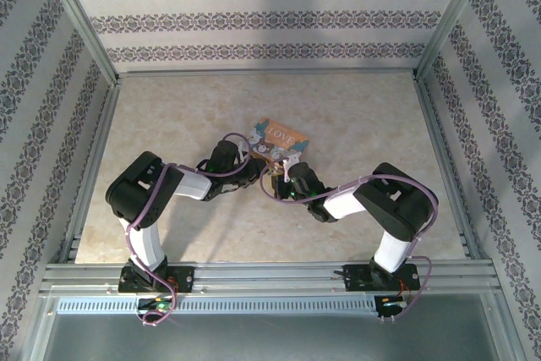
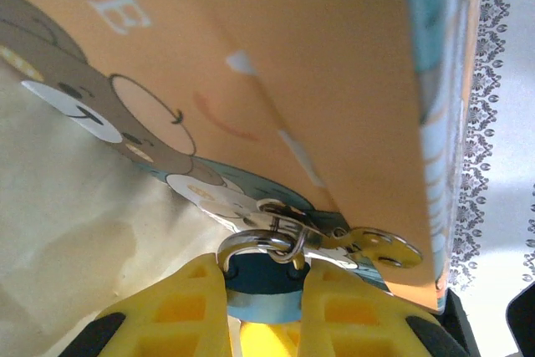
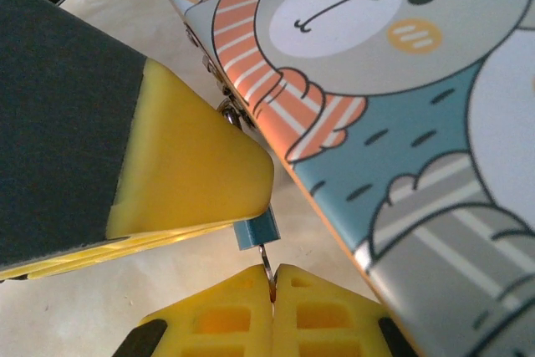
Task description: Unlock the padlock with the key
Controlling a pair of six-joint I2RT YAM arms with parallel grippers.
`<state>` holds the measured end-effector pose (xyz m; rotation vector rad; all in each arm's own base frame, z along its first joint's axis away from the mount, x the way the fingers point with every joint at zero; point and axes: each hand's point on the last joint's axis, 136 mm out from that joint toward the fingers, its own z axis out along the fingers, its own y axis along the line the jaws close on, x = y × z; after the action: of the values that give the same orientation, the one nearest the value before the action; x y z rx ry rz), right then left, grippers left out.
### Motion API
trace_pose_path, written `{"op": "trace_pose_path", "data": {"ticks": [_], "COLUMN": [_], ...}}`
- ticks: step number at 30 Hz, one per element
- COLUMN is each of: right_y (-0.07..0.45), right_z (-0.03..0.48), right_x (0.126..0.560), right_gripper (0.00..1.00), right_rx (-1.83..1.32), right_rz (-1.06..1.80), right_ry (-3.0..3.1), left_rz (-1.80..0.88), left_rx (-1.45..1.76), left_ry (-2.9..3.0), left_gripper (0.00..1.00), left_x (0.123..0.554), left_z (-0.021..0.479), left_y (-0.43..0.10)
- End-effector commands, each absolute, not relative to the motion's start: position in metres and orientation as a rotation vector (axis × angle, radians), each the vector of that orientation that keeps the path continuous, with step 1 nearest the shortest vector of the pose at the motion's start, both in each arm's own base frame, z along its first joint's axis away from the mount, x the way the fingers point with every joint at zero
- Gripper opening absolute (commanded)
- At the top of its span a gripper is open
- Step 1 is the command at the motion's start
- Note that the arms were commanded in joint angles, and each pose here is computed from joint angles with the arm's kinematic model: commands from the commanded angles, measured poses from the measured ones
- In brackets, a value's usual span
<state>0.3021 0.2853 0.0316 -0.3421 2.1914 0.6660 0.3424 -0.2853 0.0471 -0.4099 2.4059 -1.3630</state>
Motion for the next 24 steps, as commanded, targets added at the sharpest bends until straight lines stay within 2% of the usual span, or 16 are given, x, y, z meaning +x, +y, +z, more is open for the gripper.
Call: {"op": "trace_pose_path", "data": {"ticks": [1,8,24], "right_y": [0.305,0.304,0.308], "right_z": [0.062,0.059,0.055], "right_x": [0.316,0.315,0.315], "right_gripper": [0.00,0.00,0.00], "right_rx": [-0.310,-0.308,-0.317], "right_rz": [0.765,0.770,0.790], "right_ry": [2.070,2.079,2.092], "left_rz": [-1.570,-1.574,-1.379], "left_rx": [-0.293,-0.305,-0.380], "left_ry": [2.403,2.383,2.283], "left_gripper": [0.18,0.20,0.50], "left_x": [0.326,0.327,0.329], "left_z": [0.065,0.064,0.086], "left_y": [-0.312,-0.311,-0.261]}}
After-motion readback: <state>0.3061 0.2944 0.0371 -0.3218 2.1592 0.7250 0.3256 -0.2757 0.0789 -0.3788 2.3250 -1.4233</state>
